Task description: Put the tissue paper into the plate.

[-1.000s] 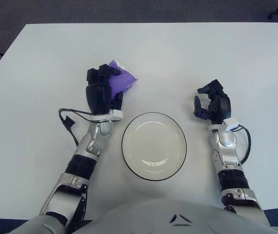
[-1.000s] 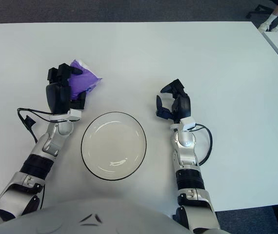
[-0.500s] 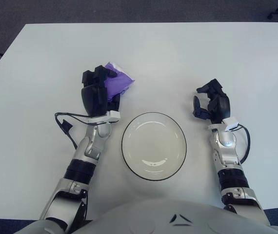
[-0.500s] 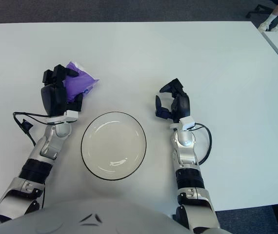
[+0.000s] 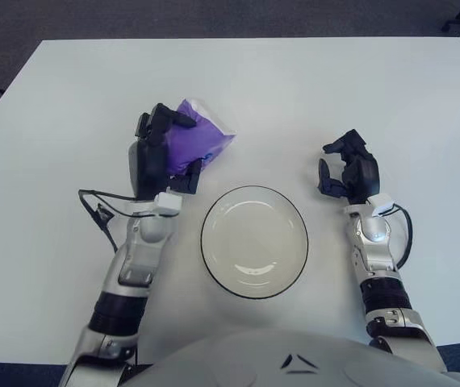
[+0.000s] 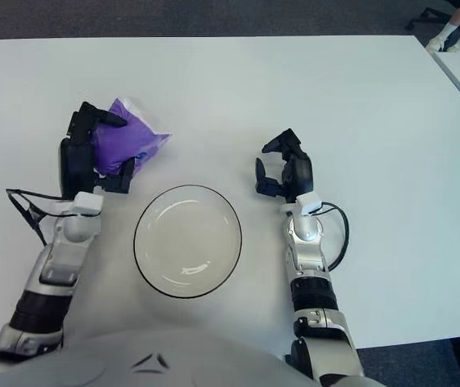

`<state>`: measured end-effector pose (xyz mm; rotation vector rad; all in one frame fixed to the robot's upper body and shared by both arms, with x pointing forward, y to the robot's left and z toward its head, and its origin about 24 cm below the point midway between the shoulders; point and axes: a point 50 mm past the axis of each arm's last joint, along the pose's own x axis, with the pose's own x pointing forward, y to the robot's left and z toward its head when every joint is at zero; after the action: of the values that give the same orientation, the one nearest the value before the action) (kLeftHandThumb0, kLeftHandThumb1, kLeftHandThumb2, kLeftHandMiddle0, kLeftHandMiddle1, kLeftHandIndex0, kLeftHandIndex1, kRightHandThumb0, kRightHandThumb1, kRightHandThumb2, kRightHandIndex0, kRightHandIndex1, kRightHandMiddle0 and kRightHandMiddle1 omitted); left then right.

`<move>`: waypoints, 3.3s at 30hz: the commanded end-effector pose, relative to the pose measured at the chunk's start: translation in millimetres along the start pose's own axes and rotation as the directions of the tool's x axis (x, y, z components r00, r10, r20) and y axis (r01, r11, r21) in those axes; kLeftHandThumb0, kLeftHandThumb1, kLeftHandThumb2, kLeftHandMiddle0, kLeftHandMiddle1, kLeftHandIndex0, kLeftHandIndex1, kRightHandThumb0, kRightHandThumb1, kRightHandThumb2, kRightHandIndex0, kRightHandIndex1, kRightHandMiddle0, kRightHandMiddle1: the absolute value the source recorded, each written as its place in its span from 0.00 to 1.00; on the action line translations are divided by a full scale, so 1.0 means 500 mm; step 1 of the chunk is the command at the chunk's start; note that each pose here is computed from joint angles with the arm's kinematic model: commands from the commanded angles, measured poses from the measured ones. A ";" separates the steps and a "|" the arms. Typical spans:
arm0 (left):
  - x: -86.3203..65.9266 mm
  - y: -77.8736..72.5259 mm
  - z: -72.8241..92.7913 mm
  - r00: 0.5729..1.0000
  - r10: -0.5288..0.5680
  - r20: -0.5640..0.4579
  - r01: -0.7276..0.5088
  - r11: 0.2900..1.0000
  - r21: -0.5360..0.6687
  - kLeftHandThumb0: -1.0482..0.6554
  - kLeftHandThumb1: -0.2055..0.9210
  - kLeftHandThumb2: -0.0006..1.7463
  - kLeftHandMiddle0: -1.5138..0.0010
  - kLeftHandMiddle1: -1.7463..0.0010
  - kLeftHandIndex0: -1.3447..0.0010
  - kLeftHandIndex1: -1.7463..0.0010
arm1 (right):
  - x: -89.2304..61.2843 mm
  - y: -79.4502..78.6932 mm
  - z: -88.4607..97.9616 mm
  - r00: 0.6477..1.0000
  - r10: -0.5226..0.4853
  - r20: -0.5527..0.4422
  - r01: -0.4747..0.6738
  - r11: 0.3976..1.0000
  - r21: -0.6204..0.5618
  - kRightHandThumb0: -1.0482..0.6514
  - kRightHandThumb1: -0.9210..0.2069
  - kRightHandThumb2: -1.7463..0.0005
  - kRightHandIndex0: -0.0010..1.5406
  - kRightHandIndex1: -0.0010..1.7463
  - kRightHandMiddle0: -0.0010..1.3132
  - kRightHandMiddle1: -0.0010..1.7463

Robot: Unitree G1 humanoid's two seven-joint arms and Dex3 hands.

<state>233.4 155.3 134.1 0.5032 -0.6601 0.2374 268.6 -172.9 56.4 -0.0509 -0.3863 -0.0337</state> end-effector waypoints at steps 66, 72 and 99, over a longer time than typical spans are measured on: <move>-0.021 -0.077 0.152 0.394 -0.850 0.350 0.895 0.442 0.067 0.61 0.13 0.98 0.39 0.06 0.50 0.00 | -0.051 0.008 -0.057 0.981 -0.060 -0.185 0.051 0.997 -0.049 0.61 0.56 0.26 0.42 0.90 0.37 1.00; -0.020 -0.082 0.150 0.383 -0.866 0.321 0.903 0.425 0.068 0.61 0.13 0.98 0.40 0.02 0.49 0.03 | -0.052 0.008 -0.051 0.982 -0.062 -0.179 0.053 0.997 -0.055 0.61 0.55 0.26 0.41 0.91 0.36 1.00; -0.028 -0.071 0.138 0.473 -0.825 0.309 0.847 0.523 0.099 0.07 0.95 0.39 0.99 0.81 0.98 0.77 | -0.055 0.007 -0.044 0.980 -0.054 -0.192 0.048 0.998 -0.033 0.61 0.53 0.26 0.34 0.94 0.40 1.00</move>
<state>198.5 85.3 157.7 0.7237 -0.6379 -0.8202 265.0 -170.1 52.3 -0.0646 -0.3119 -0.0777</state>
